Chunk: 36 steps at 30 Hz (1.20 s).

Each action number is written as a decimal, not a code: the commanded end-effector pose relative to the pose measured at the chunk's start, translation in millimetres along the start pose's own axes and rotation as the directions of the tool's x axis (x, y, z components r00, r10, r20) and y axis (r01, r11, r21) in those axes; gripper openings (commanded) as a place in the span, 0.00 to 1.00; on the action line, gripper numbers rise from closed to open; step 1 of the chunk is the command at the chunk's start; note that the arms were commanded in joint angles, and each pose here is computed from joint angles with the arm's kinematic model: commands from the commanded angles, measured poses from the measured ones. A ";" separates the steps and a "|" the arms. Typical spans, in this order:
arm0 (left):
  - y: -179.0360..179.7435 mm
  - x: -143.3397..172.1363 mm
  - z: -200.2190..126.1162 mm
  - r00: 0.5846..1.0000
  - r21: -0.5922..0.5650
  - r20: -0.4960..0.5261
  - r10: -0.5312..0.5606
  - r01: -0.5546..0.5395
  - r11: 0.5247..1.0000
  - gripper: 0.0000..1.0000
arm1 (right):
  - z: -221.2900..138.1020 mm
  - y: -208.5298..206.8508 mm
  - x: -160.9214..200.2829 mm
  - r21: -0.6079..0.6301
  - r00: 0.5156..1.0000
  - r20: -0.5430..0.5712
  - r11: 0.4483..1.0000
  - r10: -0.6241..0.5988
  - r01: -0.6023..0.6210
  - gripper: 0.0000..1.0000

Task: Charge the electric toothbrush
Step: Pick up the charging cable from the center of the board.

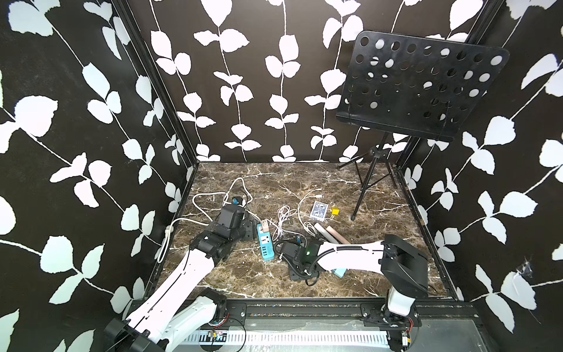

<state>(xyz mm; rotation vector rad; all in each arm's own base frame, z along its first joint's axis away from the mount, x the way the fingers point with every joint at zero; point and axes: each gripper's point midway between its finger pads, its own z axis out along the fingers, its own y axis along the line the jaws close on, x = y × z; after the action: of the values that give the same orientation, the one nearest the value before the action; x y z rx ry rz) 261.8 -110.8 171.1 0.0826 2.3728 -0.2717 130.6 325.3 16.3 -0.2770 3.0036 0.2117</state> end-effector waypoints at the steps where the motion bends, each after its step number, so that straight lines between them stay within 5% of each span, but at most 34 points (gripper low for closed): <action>1: 4.0 8.1 -3.1 1.000 -0.008 -0.013 0.013 -0.014 1.000 0.67 | 14.6 -14.8 16.1 0.084 0.998 -0.063 0.996 0.030 -0.024 0.18; 5: 4.6 7.5 -3.1 1.000 -0.012 -0.010 0.014 -0.014 1.000 0.67 | 15.9 -35.0 15.8 0.166 0.999 -0.044 0.986 0.016 -0.008 0.10; 13: -4.7 -13.6 -8.4 0.997 0.017 0.045 0.067 -0.068 0.998 0.66 | -34.1 -24.6 -24.1 0.108 0.983 0.132 0.987 -0.130 0.116 0.00; 17: -34.2 -44.6 -20.9 0.973 0.121 0.174 0.149 -0.171 0.978 0.64 | -72.4 -37.5 -34.1 0.016 0.975 0.144 0.985 -0.170 0.170 0.00; 20: -66.6 -66.7 -32.4 0.915 0.171 0.310 0.259 -0.321 0.931 0.64 | -104.1 -53.7 -39.9 -0.078 0.975 0.152 0.982 -0.160 0.173 0.00; 23: -115.7 -77.4 -44.6 0.812 0.278 0.467 0.351 -0.512 0.813 0.63 | -139.6 -64.8 -44.3 -0.175 0.977 0.140 0.967 -0.159 0.183 0.00; 26: -170.1 -66.8 -57.4 0.668 0.358 0.613 0.421 -0.710 0.606 0.62 | -171.1 -69.1 -45.4 -0.276 0.977 0.143 0.942 -0.157 0.191 0.00; 30: -222.5 -40.0 -47.3 0.513 0.376 0.688 0.513 -0.857 0.352 0.59 | -190.5 -73.6 -42.8 -0.391 0.985 0.100 0.905 -0.139 0.167 0.00; 32: -240.2 -33.8 -42.9 0.476 0.391 0.712 0.516 -0.880 0.271 0.59 | -195.9 -76.7 -42.1 -0.400 0.985 0.087 0.900 -0.152 0.174 0.00; 36: -262.0 -27.5 -27.9 0.419 0.376 0.749 0.514 -0.907 0.191 0.58 | -204.9 -82.5 -44.2 -0.422 0.987 0.081 0.892 -0.142 0.163 0.00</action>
<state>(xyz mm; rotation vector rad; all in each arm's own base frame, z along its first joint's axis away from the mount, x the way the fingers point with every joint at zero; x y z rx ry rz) 234.6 -341.3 222.4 1.3553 1.5139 -0.6836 182.9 224.3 204.2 -0.4605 2.8073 0.7725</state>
